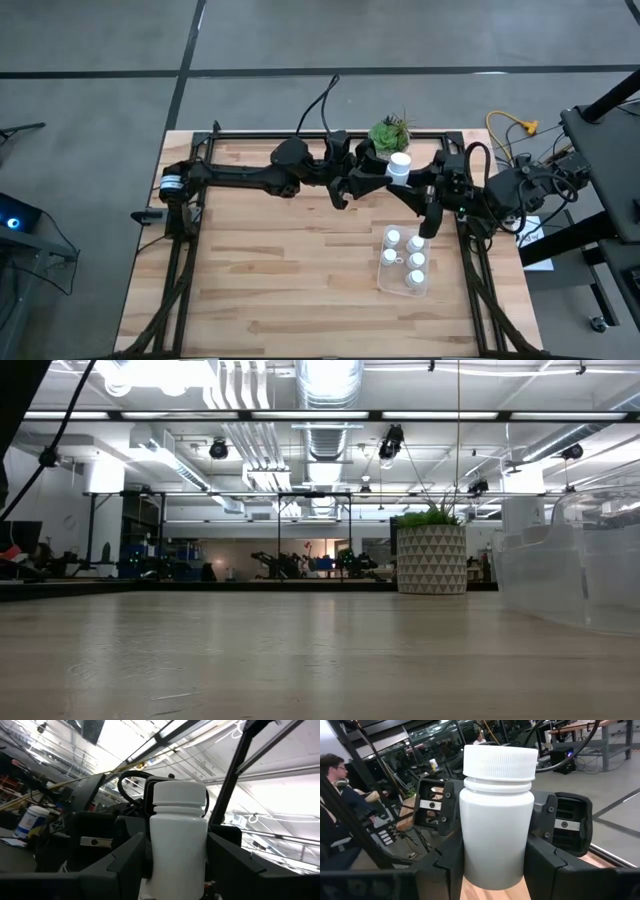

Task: Pick and place pill bottles into a basket
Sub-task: Put the white medicine bottle into the transparent bin

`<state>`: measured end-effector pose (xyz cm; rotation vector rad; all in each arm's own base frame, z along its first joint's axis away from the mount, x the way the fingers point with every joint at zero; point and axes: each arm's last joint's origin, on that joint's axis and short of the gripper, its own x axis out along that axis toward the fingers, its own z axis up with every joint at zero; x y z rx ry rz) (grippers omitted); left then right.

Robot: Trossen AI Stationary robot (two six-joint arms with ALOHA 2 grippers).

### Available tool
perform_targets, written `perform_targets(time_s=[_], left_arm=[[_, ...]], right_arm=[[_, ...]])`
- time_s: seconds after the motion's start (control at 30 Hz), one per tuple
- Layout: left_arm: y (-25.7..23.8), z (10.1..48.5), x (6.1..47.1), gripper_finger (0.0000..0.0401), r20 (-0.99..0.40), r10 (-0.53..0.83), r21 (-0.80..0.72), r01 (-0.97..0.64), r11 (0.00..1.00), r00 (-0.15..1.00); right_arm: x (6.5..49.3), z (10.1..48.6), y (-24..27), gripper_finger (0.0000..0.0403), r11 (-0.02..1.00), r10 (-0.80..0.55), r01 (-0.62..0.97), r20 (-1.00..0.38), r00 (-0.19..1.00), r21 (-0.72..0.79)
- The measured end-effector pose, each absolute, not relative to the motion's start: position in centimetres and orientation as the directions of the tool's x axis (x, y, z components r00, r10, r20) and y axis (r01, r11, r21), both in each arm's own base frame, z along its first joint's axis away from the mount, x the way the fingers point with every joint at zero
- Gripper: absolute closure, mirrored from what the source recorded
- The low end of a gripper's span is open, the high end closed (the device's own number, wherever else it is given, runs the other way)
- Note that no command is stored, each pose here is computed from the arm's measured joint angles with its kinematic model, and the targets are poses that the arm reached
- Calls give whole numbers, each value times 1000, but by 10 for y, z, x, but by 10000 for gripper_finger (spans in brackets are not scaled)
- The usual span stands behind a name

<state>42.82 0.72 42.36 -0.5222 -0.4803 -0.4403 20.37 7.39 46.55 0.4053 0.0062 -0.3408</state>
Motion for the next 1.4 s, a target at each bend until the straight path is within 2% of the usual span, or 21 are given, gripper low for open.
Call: perform_targets(time_s=[0.63,0.87,1.13,1.4], left_arm=[[2,424,428,216,529,-320,-346,544,765,786],[2,423,428,268,527,-317,-347,540,767,789],[4,423,428,268,527,-308,-353,534,769,792],[7,420,430,277,510,-297,-372,518,771,808]], right_arm=[[219,462,74,262,854,-310,311,-70,948,417],[219,462,74,271,856,-306,308,-72,949,416],[217,463,73,240,860,-300,303,-72,951,412],[188,464,69,225,872,-219,252,-126,967,419]])
